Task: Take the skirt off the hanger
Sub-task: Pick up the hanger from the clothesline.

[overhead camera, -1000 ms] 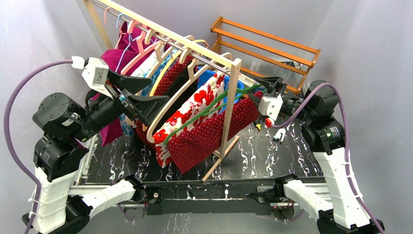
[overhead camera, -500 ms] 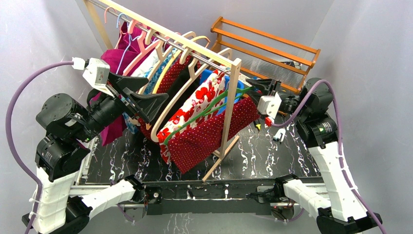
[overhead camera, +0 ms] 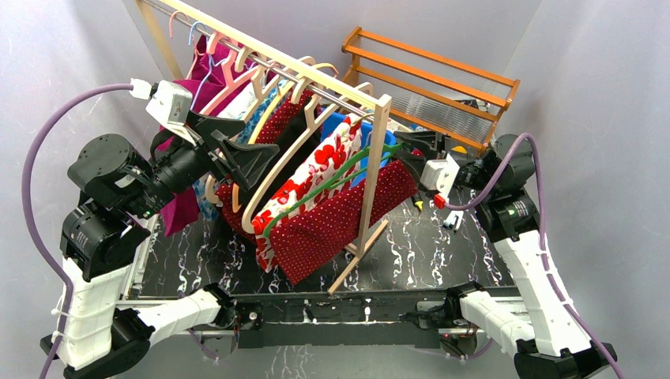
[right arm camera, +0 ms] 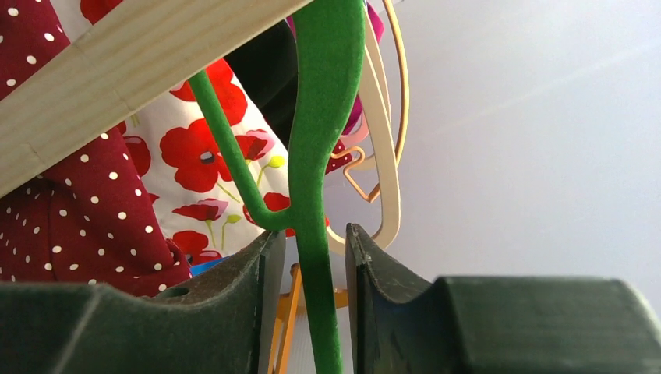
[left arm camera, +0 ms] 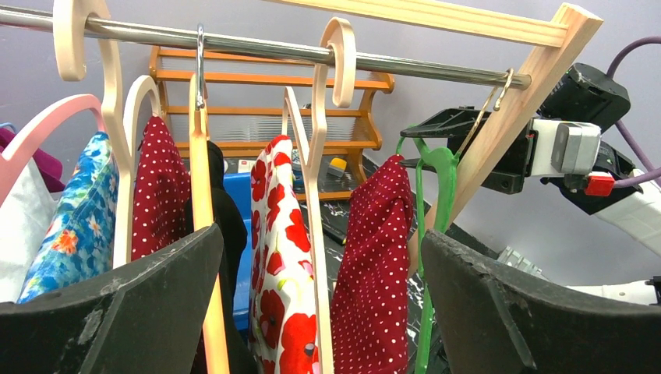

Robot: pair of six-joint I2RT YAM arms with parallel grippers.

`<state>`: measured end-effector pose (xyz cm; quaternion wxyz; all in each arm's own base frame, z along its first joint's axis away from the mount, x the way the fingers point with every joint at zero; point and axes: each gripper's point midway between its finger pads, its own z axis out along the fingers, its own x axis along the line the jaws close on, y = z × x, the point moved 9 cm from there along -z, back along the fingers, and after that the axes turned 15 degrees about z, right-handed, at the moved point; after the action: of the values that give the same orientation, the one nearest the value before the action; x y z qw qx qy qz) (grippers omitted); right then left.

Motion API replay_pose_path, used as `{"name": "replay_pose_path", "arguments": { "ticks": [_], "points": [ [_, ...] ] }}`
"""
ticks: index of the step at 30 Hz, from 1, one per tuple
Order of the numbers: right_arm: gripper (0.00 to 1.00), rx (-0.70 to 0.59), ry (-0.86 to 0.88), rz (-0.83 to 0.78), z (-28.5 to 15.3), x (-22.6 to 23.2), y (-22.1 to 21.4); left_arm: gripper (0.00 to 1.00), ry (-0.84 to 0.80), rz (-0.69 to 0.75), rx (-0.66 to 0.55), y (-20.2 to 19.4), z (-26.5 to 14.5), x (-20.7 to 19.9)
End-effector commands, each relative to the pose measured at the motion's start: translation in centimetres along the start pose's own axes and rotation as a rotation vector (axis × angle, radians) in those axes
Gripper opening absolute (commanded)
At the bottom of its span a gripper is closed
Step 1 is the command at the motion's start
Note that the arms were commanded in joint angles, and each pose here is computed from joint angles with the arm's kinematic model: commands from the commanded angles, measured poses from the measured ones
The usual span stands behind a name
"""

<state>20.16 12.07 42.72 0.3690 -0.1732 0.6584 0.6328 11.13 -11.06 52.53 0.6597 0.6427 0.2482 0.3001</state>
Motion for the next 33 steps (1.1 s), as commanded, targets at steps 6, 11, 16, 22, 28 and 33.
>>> {"name": "replay_pose_path", "arguments": {
  "ticks": [6, 11, 16, 22, 28, 33],
  "points": [
    [0.37, -0.094, 0.033, -0.071, 1.1, -1.4, 0.8, 0.98, 0.058, 0.027, -0.058, 1.9, -0.6, 0.6],
    [0.48, -0.105, 0.023, -0.086, 1.6, -2.2, 0.6, 0.98, 0.089, 0.034, -0.086, 2.7, -0.7, 0.9],
    [0.46, -0.117, 0.041, -0.083, 2.2, -2.5, 0.5, 0.98, 0.066, 0.026, -0.074, 2.5, -0.2, 0.7],
    [0.2, -0.1, 0.058, -0.049, 2.0, -2.1, 0.4, 0.98, -0.069, 0.035, -0.063, 2.1, 0.1, -0.4],
    [0.05, -0.076, -0.09, 0.025, 0.6, -1.5, 1.0, 0.98, -0.222, 0.064, -0.067, 1.9, 0.6, -1.5],
    [0.0, -0.059, -0.132, 0.056, 0.3, -1.7, 1.0, 0.98, -0.267, 0.084, -0.08, 1.7, 0.9, -1.8]
  ]
}}
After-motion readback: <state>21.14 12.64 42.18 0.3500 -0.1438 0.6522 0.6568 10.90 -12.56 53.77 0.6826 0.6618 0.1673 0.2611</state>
